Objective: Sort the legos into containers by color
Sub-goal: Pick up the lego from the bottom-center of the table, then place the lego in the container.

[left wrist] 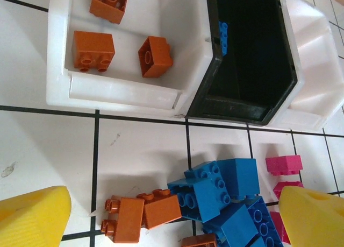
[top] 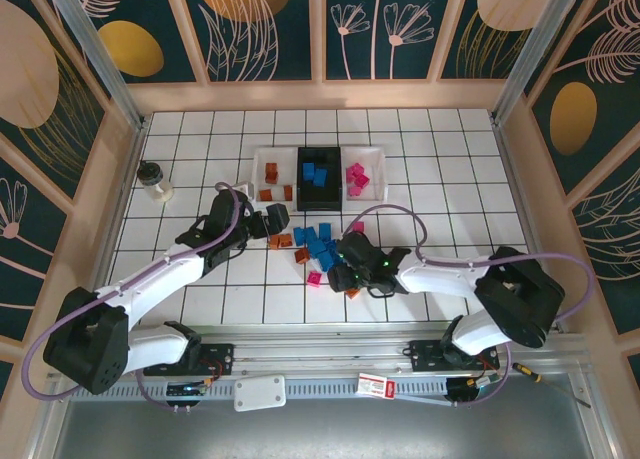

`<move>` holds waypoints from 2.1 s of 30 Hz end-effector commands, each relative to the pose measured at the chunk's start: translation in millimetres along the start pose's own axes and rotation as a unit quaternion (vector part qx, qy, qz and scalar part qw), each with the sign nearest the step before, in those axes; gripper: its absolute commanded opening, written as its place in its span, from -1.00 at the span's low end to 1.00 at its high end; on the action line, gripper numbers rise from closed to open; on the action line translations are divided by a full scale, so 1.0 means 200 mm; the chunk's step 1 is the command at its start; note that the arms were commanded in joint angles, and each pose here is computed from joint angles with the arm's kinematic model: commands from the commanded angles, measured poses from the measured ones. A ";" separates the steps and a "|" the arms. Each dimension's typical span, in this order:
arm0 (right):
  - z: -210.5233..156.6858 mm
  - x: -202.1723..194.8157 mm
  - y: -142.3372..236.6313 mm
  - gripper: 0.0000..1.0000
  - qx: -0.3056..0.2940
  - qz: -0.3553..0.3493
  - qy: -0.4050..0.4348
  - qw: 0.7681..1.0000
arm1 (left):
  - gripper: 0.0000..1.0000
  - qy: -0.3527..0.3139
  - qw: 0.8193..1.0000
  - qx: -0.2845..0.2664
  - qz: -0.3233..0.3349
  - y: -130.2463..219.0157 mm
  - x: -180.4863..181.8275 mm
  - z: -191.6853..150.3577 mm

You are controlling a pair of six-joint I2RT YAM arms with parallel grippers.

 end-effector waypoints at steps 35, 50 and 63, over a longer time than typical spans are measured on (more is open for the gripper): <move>1.46 0.62 -0.09 -0.48 -0.177 0.140 0.052 0.973 | 0.97 0.056 0.990 -0.083 0.097 0.34 0.23 0.00; 1.60 0.67 -0.12 0.33 -0.202 0.162 0.018 0.966 | 0.97 0.036 0.996 -0.055 0.060 0.27 0.19 -0.08; 1.11 0.31 0.22 0.33 -0.222 0.129 -0.025 0.966 | 0.45 -0.015 0.999 0.044 0.005 -0.13 0.05 -0.17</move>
Point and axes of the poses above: each hand's point on the last joint's axis, 136 mm out from that joint toward the fingers, its own y axis back along the fingers, its own x axis along the line the jaws close on, z = x × y, the point moved 1 cm from there along y, back along the fingers, and after that the axes turned 7 degrees about -y, right-handed, at the moved point
